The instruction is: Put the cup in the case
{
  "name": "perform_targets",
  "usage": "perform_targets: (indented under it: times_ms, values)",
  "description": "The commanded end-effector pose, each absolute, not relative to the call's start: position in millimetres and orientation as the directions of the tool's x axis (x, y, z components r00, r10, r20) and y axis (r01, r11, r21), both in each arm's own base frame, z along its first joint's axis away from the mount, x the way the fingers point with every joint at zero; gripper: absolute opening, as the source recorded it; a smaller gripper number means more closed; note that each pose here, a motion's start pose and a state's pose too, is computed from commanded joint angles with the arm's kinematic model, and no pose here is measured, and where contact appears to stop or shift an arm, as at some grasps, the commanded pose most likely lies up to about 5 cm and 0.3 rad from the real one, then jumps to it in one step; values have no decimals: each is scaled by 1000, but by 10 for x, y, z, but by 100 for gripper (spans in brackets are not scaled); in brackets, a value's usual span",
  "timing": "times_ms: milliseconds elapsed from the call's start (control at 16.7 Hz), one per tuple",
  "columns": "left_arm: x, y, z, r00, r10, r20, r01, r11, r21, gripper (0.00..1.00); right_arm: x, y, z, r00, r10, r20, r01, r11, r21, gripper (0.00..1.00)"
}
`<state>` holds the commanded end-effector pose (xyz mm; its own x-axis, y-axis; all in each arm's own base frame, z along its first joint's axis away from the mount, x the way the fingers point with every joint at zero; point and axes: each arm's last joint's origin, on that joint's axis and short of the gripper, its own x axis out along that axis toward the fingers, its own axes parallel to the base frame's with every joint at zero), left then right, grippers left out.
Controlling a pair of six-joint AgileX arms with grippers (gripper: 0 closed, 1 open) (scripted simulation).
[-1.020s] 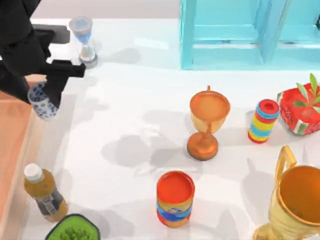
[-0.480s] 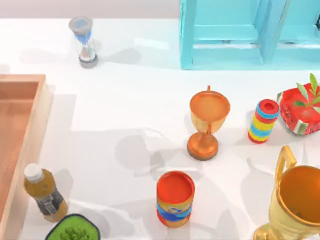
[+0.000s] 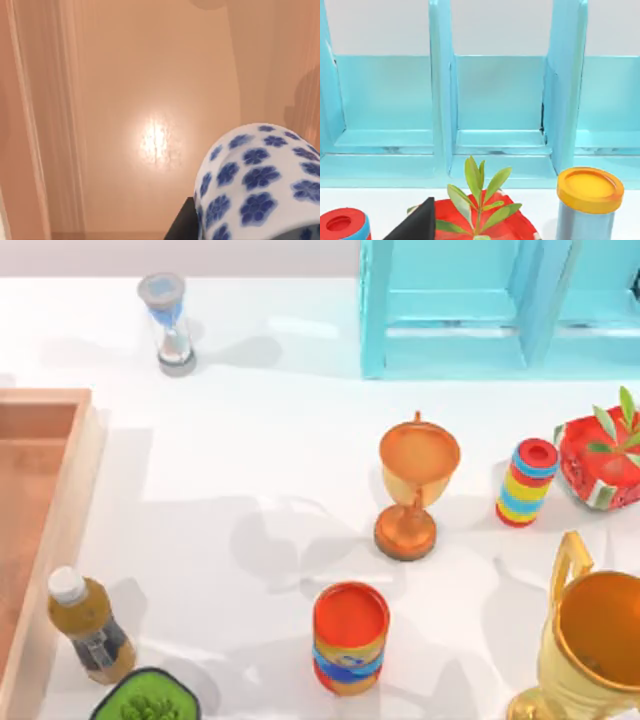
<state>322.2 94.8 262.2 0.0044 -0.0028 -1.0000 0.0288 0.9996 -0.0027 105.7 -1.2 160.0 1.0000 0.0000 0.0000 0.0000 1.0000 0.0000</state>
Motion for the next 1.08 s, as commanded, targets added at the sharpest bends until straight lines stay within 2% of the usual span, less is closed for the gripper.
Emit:
perform_targets:
  times_ms: [240, 540, 1080]
  values:
    - [3211, 960, 2237, 8, -3, -1000, 21, 1000, -3, 0, 1057, -12, 1600, 1000, 0, 0, 0, 1000, 0, 100]
    - [3203, 962, 2165, 7, -3, -1000, 20, 1000, -3, 0, 1057, -12, 1600, 1000, 0, 0, 0, 1000, 0, 100]
    - [3203, 962, 2165, 7, -3, -1000, 20, 1000, -3, 68, 1057, -12, 1600, 1000, 0, 0, 0, 1000, 0, 100]
